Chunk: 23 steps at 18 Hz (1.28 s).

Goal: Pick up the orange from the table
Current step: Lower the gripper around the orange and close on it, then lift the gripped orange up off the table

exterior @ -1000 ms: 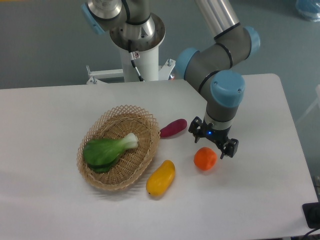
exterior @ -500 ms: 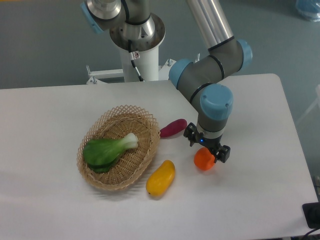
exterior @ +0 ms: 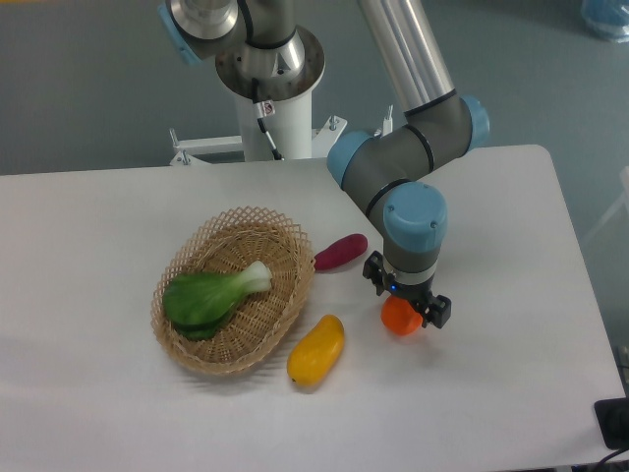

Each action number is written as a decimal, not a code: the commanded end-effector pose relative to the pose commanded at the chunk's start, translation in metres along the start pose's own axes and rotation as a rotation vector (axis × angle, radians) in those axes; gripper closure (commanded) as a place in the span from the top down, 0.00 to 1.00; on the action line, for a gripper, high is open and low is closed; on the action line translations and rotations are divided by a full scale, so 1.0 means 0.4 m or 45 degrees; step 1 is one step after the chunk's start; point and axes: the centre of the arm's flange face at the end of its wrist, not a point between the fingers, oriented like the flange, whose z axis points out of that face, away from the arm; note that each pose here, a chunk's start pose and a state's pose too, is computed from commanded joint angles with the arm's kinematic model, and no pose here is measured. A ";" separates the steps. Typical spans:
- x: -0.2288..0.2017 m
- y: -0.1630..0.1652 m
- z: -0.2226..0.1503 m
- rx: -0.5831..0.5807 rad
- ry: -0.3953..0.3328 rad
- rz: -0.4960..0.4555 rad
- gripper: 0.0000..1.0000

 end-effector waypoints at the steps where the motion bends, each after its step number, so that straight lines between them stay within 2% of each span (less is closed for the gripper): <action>1: -0.001 0.000 -0.004 0.001 -0.002 -0.002 0.65; 3: -0.002 0.000 -0.005 0.001 -0.004 -0.002 0.58; 11: -0.003 0.000 -0.011 0.002 -0.007 -0.001 0.56; 14: -0.043 -0.001 -0.125 0.057 -0.092 -0.013 0.56; 17: -0.081 -0.001 -0.249 0.163 -0.112 -0.032 0.56; 20: -0.116 0.000 -0.359 0.162 -0.015 -0.050 0.56; 23: -0.126 -0.003 -0.460 0.158 0.011 -0.028 0.56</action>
